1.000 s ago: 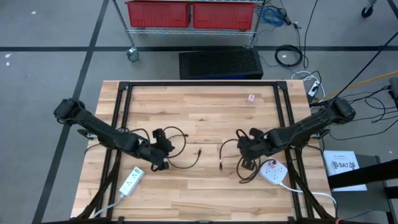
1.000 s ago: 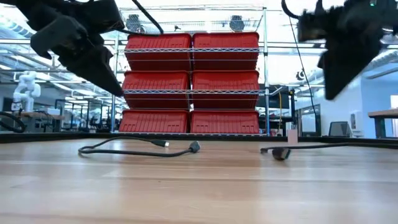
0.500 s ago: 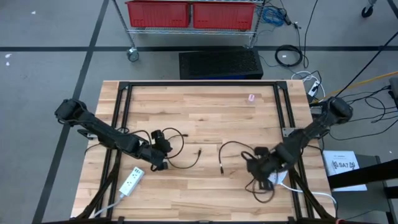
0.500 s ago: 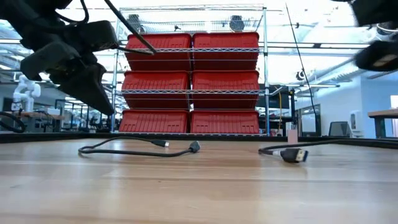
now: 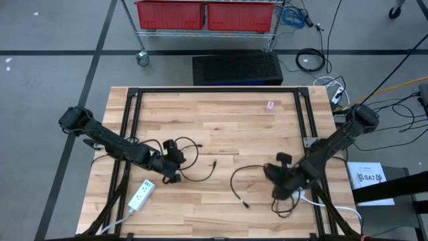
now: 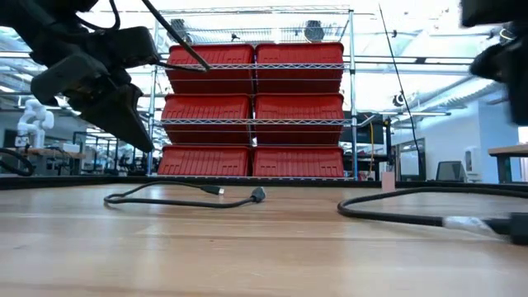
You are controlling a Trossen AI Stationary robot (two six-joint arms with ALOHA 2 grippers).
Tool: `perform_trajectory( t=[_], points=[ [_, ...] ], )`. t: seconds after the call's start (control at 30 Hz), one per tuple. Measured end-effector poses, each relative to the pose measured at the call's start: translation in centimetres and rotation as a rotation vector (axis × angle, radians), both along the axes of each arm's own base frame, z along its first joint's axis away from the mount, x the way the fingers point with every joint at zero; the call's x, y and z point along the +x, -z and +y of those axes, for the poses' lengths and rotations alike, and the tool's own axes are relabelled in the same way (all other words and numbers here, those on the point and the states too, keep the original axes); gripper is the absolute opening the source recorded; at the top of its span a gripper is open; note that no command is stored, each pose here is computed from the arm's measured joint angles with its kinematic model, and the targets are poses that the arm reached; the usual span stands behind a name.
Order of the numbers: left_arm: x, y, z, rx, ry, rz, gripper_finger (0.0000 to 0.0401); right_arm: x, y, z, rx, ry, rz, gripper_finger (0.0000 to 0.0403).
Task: Insert USB
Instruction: Adjust the right black USB cable
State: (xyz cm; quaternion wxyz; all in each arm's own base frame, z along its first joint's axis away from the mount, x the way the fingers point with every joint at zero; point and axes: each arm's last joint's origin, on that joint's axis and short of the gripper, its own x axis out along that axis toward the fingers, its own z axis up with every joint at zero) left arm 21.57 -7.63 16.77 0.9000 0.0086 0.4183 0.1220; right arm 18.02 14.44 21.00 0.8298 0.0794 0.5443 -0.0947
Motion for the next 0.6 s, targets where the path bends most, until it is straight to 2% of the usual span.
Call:
perform_trajectory(
  t=[0.17,0.4,0.6],
  points=[
    [0.0,0.0,0.1,0.011,0.007,0.004,0.0004,1.1,0.2,-3.2,-0.066,0.135,0.074,0.0000],
    [0.0,0.0,0.1,0.012,0.007,0.003,0.0004,2.1,0.2,-6.2,-0.178,0.108,0.129,0.0000],
    [-0.2,0.5,0.2,0.013,0.006,0.004,0.0004,1.7,1.0,-7.7,-0.130,0.167,0.333,0.0000]
  ],
)
